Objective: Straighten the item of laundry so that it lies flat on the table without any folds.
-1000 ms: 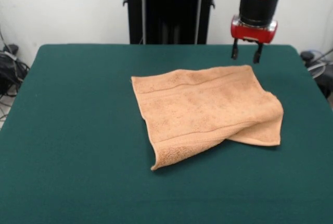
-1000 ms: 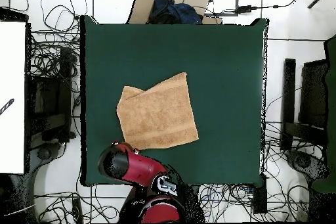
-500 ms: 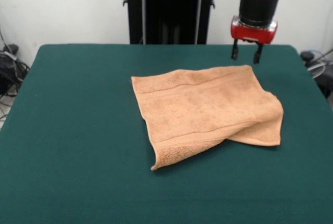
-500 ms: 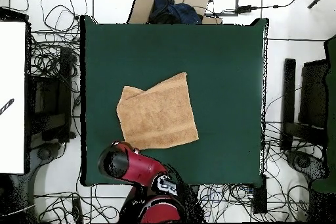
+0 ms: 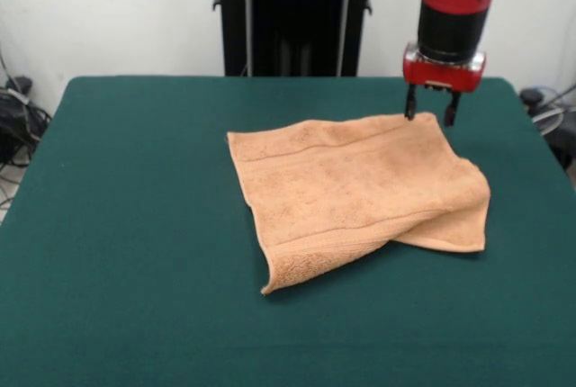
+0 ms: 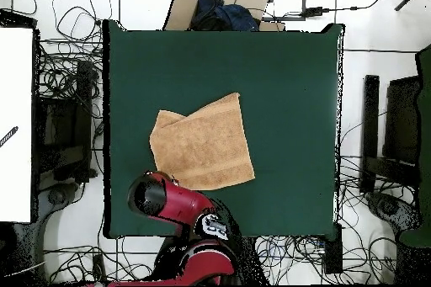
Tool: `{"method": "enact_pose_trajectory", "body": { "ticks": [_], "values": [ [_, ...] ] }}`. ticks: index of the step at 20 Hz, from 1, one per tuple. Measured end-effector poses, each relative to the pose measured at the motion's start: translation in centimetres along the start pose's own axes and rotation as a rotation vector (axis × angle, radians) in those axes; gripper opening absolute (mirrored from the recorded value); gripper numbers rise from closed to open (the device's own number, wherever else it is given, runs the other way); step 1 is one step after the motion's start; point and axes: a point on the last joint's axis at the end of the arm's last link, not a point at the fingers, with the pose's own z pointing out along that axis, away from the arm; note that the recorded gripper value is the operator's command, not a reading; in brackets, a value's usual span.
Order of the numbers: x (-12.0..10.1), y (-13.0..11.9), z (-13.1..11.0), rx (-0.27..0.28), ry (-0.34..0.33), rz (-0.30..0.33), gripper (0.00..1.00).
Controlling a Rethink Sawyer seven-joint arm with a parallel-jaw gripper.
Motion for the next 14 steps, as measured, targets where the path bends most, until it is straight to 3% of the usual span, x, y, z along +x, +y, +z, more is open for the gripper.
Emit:
{"method": "enact_pose_trajectory", "body": {
  "ticks": [14],
  "values": [
    [-1.3, 0.6, -1.4, 0.001, 0.078, -0.005, 1.0]
  ]
}}
